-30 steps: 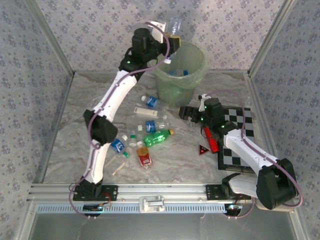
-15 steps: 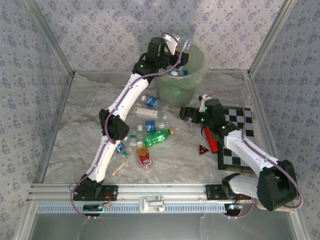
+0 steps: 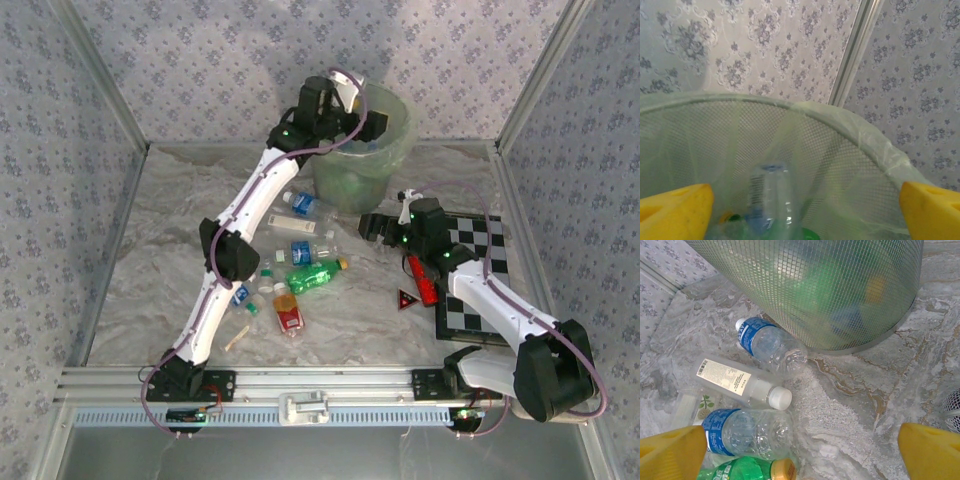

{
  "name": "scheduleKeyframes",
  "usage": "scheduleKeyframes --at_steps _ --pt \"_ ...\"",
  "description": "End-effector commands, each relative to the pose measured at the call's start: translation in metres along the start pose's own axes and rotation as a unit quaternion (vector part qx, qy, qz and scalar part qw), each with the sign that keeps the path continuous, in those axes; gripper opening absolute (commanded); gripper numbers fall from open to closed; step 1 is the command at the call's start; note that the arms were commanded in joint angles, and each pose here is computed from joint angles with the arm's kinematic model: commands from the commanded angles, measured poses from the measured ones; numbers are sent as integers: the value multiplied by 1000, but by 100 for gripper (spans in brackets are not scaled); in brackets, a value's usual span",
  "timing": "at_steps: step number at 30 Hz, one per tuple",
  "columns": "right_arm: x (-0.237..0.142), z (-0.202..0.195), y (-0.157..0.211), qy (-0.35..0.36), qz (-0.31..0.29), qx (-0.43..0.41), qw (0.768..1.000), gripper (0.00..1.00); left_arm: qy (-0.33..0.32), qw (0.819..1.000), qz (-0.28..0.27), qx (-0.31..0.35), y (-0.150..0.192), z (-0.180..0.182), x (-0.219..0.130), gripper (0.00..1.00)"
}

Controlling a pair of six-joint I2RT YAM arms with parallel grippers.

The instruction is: Put the plastic bottles in the bin

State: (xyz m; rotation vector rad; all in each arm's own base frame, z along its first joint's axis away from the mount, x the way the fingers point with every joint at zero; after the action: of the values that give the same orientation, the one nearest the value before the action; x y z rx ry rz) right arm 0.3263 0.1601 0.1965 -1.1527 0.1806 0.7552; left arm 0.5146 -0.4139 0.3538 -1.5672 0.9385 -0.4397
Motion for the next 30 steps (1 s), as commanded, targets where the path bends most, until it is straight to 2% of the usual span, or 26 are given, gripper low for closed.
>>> scheduleKeyframes --at_steps 1,10,13,17,23,27,30 --pt "-2 8 0 -14 -3 3 1000 100 16 999 -37 28 -51 -35 -43 100" --pt "2 28 10 -34 14 -18 999 100 13 999 -37 22 -74 -50 -85 100" --pt "5 41 19 -45 28 -28 998 100 5 999 -36 23 -68 -48 -92 100" --pt "11 64 39 -61 56 -42 996 100 -22 997 -61 34 -56 -43 -114 100" --pt "23 105 87 -86 128 -76 985 100 -113 991 -66 39 -13 -14 -156 100" --pt "34 129 119 -94 175 -96 975 100 -177 983 -54 9 27 17 -187 100" --pt "39 145 140 -100 206 -113 967 100 -237 970 -51 -26 57 46 -217 100"
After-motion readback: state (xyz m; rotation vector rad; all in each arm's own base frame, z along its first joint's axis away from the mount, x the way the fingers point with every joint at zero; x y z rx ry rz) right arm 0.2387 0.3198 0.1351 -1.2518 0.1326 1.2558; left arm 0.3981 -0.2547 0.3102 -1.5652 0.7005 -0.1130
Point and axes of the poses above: each hand's point on the last joint's axis, 136 mm out from that joint toward the fingers, its own x axis out along the fingers, its own z axis along the line the jaws close on, y = z × x, the point moved 2 cm from there along -x, back along the fingers, and after that the axes turned 2 degrees about -x, right-handed, at the moved point
